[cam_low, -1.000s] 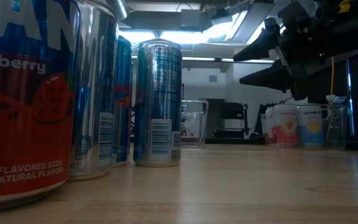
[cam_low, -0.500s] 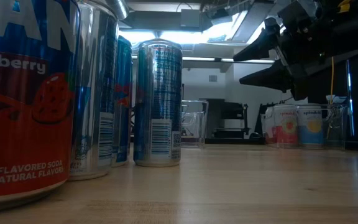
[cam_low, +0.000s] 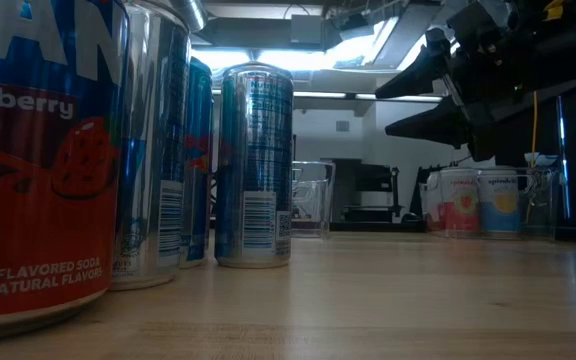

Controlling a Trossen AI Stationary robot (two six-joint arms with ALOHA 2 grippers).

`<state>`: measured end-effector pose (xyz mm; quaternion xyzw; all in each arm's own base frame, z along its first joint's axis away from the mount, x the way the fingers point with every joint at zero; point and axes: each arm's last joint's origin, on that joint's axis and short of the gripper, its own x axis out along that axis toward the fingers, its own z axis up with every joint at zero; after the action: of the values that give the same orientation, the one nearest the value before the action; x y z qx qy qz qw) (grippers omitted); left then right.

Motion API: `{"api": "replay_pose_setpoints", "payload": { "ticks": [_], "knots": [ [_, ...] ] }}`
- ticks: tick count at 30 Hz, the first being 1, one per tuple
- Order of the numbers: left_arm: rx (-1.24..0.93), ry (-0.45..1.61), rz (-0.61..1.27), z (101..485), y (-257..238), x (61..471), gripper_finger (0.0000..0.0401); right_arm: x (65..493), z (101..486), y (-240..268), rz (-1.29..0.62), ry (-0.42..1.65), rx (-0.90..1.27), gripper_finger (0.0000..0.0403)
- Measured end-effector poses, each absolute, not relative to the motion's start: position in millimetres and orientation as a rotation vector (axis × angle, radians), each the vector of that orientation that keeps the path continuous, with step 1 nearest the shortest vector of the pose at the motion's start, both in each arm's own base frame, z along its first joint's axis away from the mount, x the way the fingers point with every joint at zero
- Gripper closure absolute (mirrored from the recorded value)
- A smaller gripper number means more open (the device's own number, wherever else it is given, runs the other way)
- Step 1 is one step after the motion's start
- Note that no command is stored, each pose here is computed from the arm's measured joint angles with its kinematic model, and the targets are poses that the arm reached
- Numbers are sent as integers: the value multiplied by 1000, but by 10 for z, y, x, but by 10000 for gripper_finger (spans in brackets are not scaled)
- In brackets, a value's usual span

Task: Sort soda cans
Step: Put the blue soda can into the left transparent bin

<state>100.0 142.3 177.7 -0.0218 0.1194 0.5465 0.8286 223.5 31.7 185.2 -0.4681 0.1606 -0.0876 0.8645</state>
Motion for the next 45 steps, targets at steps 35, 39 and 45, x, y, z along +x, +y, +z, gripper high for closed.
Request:
{"api": "replay_pose_setpoints", "payload": {
  "ticks": [35,39,45],
  "knots": [
    [-37,227,1163,1440,1178,882,162,2235,1852,317,-185,336,-971,81],
    [-39,228,1162,1412,1165,871,162,2234,1853,316,-190,337,-971,81],
    [-47,216,1166,1415,1166,870,142,2234,1853,315,-193,339,-971,81]
  ]
}}
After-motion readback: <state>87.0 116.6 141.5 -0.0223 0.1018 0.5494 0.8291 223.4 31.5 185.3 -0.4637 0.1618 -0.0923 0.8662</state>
